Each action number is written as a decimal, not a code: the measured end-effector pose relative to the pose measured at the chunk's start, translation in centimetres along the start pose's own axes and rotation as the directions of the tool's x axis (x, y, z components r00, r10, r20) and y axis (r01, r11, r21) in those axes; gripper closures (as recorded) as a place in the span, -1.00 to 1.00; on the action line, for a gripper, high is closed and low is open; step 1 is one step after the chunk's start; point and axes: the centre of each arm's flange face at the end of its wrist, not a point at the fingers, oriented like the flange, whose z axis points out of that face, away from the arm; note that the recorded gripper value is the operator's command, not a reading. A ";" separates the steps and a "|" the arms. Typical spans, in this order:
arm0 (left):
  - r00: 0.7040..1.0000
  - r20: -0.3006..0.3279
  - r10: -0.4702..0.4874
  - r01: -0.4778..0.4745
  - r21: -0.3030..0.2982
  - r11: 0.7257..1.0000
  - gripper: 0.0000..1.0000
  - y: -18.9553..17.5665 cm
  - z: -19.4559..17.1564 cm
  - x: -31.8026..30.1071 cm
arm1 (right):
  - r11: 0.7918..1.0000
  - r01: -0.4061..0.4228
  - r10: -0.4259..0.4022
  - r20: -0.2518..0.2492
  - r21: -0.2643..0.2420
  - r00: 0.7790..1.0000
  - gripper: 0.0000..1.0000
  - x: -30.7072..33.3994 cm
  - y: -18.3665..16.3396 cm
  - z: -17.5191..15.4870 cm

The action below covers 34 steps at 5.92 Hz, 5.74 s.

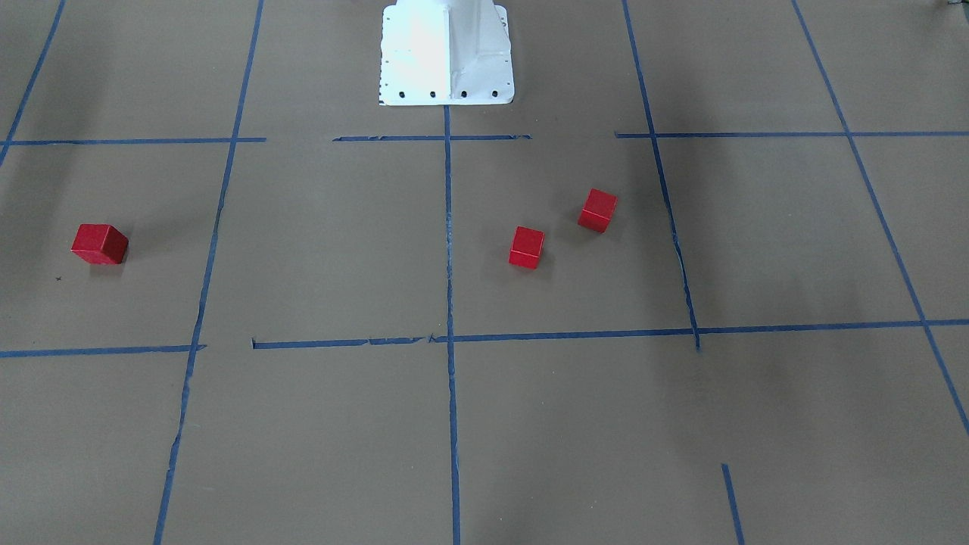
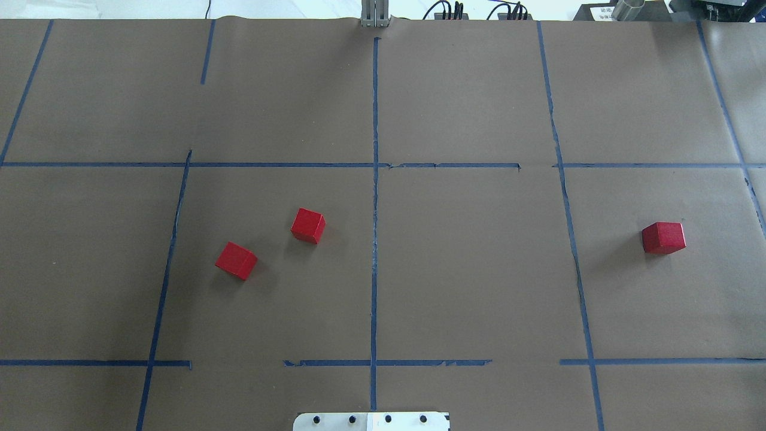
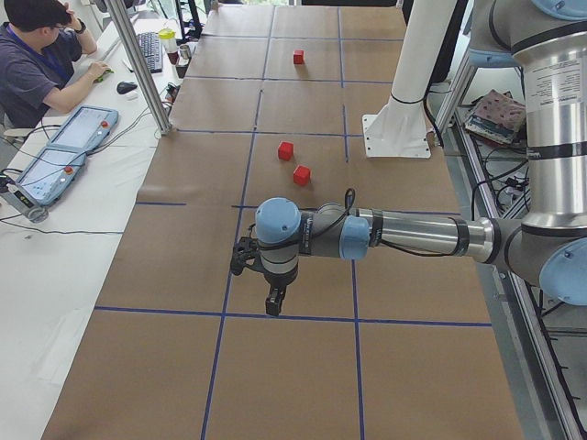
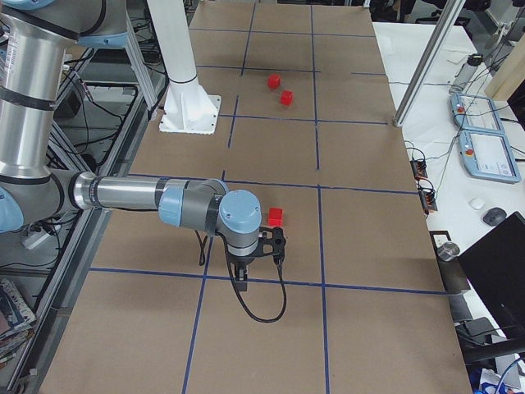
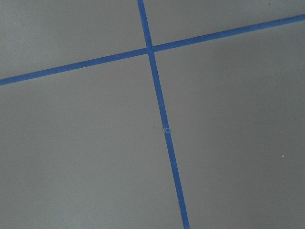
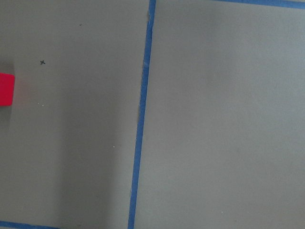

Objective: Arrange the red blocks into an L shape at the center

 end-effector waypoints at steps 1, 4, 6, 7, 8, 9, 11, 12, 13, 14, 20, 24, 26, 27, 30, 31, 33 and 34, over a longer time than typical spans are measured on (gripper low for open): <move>1.000 0.002 0.004 -0.004 0.003 1.000 -1.00 0.0 -0.1 0.1 | 1.000 0.001 -0.001 0.000 0.001 1.000 -1.00 0.0 -0.1 0.0; 1.000 0.001 0.008 -0.008 0.003 1.000 -1.00 -0.1 -0.1 0.2 | 0.993 0.117 -0.117 -0.009 0.025 0.993 -1.00 -4.6 -4.0 1.3; 1.000 0.000 0.006 -0.006 0.001 1.000 -1.00 -0.1 0.0 0.1 | 0.996 0.016 -0.018 0.021 0.087 1.000 -1.00 -10.6 -6.3 3.7; 1.000 0.000 0.006 -0.006 0.001 1.000 -1.00 -0.1 0.0 0.1 | 0.991 -0.063 0.057 0.057 0.118 0.997 -1.00 -14.4 -7.0 5.1; 1.000 0.000 0.007 -0.007 0.000 1.000 -1.00 -0.1 0.0 0.1 | 0.984 -0.121 0.112 0.078 0.127 0.991 -1.00 -17.9 -7.1 7.1; 1.000 0.000 0.008 -0.008 0.001 1.000 -1.00 -0.1 0.0 0.1 | 0.980 -0.149 0.141 0.070 0.128 0.988 -1.00 -20.6 -7.0 9.1; 1.000 0.000 0.008 -0.008 0.003 1.000 -1.00 -0.1 -0.1 0.2 | 0.983 -0.139 0.134 0.050 0.123 0.990 -1.00 -23.7 -7.5 11.9; 1.000 0.000 0.008 -0.008 0.002 1.000 -1.00 -0.1 -0.1 0.2 | 0.985 -0.123 0.117 0.053 0.121 0.992 -1.00 -25.2 -8.8 12.9; 1.000 0.000 0.009 -0.009 0.002 1.000 -1.00 -0.1 -0.1 0.2 | 0.987 -0.111 0.105 0.058 0.120 0.993 -1.00 -26.3 -10.2 13.7; 1.000 0.000 0.009 -0.009 0.002 1.000 -1.00 -0.1 -0.1 0.2 | 0.988 -0.106 0.101 0.056 0.115 0.993 -1.00 -26.7 -11.0 14.5; 1.000 0.000 0.008 -0.008 0.001 1.000 -1.00 -0.1 0.0 0.1 | 0.994 -0.083 0.085 -0.022 0.068 0.996 0.56 -26.7 -10.4 19.6; 1.000 0.001 0.012 -0.012 0.004 1.000 -1.00 -0.2 -0.2 0.3 | 0.992 -0.027 0.022 0.042 0.123 0.999 0.78 -31.1 -10.7 15.6; 1.000 0.001 0.012 -0.012 0.005 1.000 -1.00 -0.2 -0.2 0.3 | 0.987 0.031 -0.048 0.106 0.156 0.993 0.76 -40.6 -13.7 12.7; 1.000 0.001 0.011 -0.011 0.005 1.000 -1.00 -0.2 -0.2 0.3 | 0.991 0.020 -0.032 0.095 0.134 0.995 0.76 -49.7 -16.2 11.9; 1.000 0.001 0.012 -0.012 0.005 1.000 -1.00 -0.2 -0.2 0.3 | 0.986 -0.103 0.098 0.038 0.134 0.994 0.78 -74.9 -17.3 14.7; 1.000 0.001 0.012 -0.012 0.005 1.000 -1.00 -0.2 -0.2 0.3 | 0.982 -0.125 0.122 0.029 0.141 0.992 0.78 -79.0 -16.3 15.9; 1.000 0.001 0.012 -0.012 0.005 1.000 -1.00 -0.2 -0.2 0.3 | 0.980 -0.154 0.152 0.018 0.124 0.988 0.76 -82.5 -15.0 17.5; 1.000 0.001 0.012 -0.012 0.005 1.000 -1.00 -0.2 -0.2 0.3 | 0.979 -0.168 0.167 0.015 0.114 0.986 0.73 -83.0 -14.3 18.2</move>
